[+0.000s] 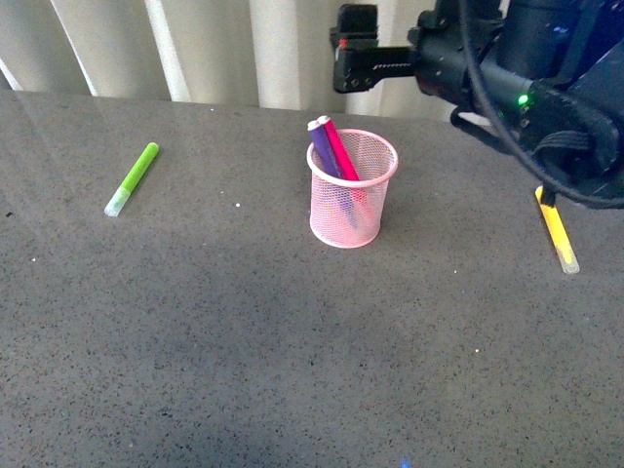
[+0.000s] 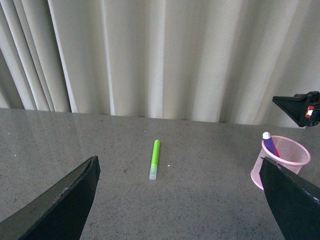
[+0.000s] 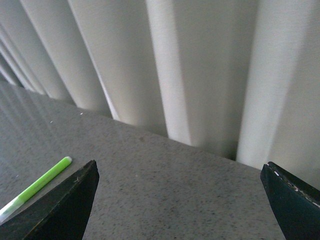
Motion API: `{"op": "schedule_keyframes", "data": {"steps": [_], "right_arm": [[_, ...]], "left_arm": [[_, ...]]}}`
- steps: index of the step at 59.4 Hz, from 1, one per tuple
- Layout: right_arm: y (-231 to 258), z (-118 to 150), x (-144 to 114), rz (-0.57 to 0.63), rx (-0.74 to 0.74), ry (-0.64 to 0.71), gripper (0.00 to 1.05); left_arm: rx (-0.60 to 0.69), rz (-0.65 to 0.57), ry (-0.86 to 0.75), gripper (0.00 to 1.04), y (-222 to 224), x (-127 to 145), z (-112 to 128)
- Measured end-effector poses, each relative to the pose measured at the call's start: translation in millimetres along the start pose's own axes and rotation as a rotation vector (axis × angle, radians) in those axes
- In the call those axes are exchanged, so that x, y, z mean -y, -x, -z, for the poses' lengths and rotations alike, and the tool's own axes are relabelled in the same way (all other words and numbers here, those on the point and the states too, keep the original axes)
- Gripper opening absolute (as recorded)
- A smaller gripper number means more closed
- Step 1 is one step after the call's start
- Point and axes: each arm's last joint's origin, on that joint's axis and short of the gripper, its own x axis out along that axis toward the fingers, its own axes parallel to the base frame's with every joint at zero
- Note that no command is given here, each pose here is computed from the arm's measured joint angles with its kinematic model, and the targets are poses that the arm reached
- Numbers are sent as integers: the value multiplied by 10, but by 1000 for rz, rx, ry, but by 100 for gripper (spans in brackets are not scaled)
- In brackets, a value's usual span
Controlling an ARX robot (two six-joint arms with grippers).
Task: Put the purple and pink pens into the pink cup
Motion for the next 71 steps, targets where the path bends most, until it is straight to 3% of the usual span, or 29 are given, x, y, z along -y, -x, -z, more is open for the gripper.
{"op": "schedule_keyframes", "data": {"steps": [15, 22, 39, 47, 59, 71], "right_arm": [[756, -630, 305, 228, 123, 80, 98], [1504, -877, 443, 345, 167, 100, 98], [2511, -847, 439, 466, 186, 120, 98], [2680, -734, 417, 495, 176, 120, 98], [2823, -523, 288, 467, 116, 97, 68], [2946, -406, 130, 464, 117, 99, 28]], "left_arm": [[0, 0, 0, 98, 0, 0, 0], [0, 0, 0, 98, 0, 0, 0], [0, 0, 0, 98, 0, 0, 0], [0, 0, 0, 98, 0, 0, 0], [0, 0, 0, 98, 0, 0, 0], [0, 0, 0, 98, 0, 0, 0]]}}
